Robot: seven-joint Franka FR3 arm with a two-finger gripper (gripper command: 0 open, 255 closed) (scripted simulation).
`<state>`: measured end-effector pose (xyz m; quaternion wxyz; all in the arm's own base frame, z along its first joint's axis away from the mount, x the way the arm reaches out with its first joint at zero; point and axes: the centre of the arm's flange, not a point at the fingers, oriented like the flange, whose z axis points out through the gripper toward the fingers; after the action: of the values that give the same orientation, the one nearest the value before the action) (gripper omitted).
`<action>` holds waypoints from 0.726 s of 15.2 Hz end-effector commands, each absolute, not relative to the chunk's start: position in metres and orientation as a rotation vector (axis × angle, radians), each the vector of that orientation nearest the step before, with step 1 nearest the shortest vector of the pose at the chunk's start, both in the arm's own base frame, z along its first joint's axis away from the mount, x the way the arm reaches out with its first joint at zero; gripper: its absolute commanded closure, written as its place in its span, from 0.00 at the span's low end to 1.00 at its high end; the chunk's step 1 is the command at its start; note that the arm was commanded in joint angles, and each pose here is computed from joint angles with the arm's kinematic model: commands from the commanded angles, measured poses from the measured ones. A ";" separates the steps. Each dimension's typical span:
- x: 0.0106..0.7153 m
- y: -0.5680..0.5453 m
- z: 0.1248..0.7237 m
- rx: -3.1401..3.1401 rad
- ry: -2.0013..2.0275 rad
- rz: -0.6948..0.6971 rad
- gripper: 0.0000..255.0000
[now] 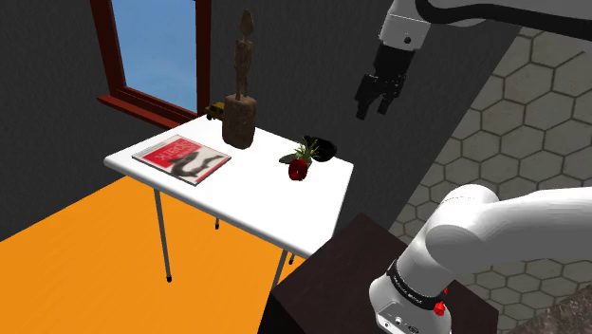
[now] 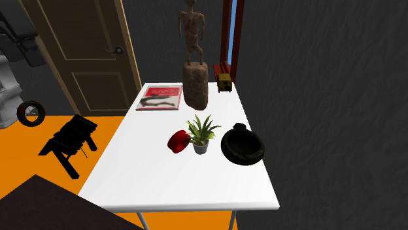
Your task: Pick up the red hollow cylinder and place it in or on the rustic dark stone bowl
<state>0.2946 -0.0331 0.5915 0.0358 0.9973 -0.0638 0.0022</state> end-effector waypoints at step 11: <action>0.373 -0.082 0.496 3.092 -0.271 0.023 0.00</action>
<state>0.3655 -0.0751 0.5061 0.0203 0.9962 -0.0849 0.0059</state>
